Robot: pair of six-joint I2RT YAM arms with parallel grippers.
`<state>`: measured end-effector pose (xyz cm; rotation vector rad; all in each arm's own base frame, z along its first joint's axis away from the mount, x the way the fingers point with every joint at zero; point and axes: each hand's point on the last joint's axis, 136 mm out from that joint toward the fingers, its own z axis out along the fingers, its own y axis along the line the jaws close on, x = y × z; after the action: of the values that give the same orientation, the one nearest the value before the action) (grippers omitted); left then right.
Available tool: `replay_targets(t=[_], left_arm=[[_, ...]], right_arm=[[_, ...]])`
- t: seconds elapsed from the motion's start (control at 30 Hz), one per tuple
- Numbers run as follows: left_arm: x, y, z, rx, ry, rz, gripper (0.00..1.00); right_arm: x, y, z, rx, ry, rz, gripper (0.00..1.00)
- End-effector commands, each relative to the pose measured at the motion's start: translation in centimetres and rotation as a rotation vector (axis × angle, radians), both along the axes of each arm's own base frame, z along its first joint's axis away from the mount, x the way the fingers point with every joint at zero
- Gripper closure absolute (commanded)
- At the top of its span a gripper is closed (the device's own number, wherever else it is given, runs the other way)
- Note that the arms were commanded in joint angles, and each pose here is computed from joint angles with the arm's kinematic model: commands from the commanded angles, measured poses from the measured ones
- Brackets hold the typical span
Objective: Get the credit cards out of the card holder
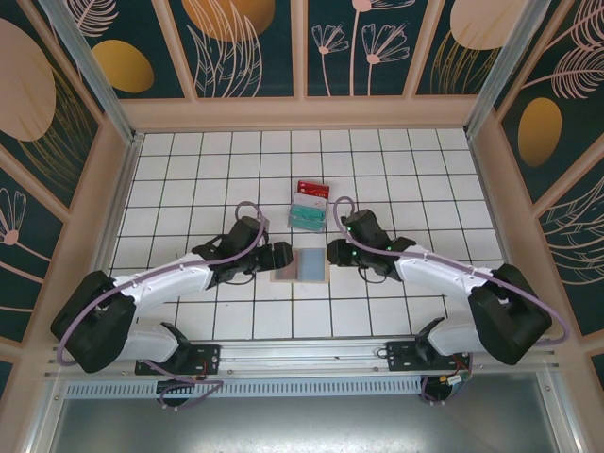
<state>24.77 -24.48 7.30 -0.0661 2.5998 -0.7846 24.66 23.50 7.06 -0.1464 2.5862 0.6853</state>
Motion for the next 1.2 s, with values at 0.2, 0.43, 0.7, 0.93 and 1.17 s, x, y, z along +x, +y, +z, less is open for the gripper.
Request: replay_targets(t=[0.2,0.43,0.7,0.93,1.17], left_arm=[[-1.2,-1.7,-1.6,-0.002,0.049,-0.078,0.24],[-1.8,-2.3,-2.6,0.013,0.076,-0.120,0.24],[-1.7,-2.6,-2.8,0.027,0.076,-0.130,0.25],[-2.1,-3.1,-3.3,0.032,0.092,-0.155,0.26],[-2.5,-3.3,-4.2,0.047,0.119,-0.177,0.27]], right_arm=[[-1.1,2.2,-2.4,0.082,0.086,-0.019,0.72],[-1.7,2.0,-4.3,0.042,0.130,-0.024,0.73],[-1.9,1.9,-5.1,0.028,0.149,-0.024,0.73],[-1.9,2.1,-5.4,0.023,0.156,-0.021,0.73],[-2.3,2.5,-5.9,0.019,0.173,-0.007,0.73]])
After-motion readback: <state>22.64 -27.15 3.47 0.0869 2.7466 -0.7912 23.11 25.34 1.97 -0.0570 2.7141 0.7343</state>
